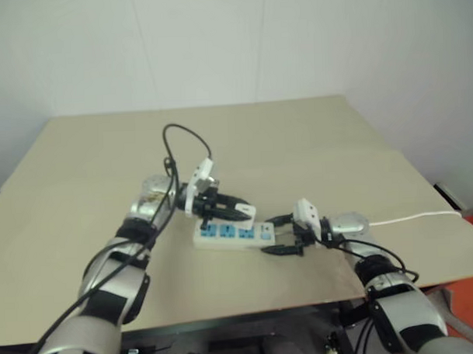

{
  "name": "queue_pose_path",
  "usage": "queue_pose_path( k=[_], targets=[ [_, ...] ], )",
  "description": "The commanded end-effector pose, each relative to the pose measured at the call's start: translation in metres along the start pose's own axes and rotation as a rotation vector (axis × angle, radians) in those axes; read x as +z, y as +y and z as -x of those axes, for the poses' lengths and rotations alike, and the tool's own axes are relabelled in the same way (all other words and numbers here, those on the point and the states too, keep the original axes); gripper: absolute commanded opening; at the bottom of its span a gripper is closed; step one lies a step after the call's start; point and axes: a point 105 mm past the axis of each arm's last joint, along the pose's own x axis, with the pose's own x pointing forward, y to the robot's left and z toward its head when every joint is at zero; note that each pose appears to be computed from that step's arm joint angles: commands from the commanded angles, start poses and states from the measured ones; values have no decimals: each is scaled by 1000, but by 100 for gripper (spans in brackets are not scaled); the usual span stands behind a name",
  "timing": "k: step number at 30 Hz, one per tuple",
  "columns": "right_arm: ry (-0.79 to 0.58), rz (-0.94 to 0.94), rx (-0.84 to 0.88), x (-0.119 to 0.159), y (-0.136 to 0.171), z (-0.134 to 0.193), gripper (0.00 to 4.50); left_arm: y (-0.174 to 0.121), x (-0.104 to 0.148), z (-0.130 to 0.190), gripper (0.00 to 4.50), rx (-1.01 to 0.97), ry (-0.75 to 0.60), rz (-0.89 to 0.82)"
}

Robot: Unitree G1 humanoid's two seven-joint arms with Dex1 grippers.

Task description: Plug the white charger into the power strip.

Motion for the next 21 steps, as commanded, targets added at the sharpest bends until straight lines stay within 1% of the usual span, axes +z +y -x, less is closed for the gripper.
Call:
queue_pose_path(
  k=[1,11,14,21],
  targets=[
    [87,-72,59,-25,17,-9,340,-1,8,-3,101,-18,-28,-16],
    [93,-61,61,-25,17,-10,340,-5,-11,-10,101,-33,-7,30],
    [94,-61,59,-25,17,-9,340,-3,-11,-11,101,-25,-23,42],
    [96,-61,61,-27,19,-9,340,-2,-18,-10,101,-16,-2,47]
  ],
)
